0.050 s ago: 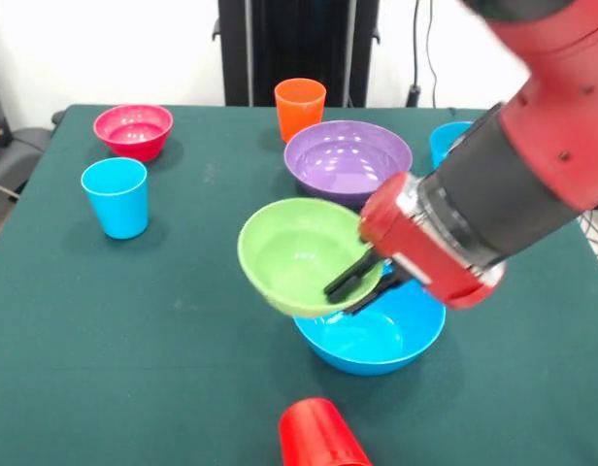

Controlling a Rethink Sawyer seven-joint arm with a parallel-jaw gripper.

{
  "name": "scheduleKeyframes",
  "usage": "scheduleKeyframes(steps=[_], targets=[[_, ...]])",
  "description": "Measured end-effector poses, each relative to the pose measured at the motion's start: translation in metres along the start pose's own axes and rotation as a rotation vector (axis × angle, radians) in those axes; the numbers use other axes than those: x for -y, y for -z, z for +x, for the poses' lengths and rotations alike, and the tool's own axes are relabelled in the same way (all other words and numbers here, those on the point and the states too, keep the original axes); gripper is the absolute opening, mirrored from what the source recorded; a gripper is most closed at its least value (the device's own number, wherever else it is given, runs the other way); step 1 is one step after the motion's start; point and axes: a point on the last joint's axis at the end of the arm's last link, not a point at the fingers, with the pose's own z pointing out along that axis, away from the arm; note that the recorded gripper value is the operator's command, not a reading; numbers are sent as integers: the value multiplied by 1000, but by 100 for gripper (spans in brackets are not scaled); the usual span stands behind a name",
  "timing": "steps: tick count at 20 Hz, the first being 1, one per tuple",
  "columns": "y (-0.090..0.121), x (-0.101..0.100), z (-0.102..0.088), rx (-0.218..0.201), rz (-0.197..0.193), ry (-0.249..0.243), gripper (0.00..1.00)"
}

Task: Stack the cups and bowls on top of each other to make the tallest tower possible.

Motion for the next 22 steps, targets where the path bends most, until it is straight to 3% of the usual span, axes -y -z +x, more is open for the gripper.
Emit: scheduleKeyframes(steps=[4,9,22], targets=[[21,2,1,9,-4,1,0],[30,7,7,2,-8,9,0],[2,-15,32,-5,-104,37,0]])
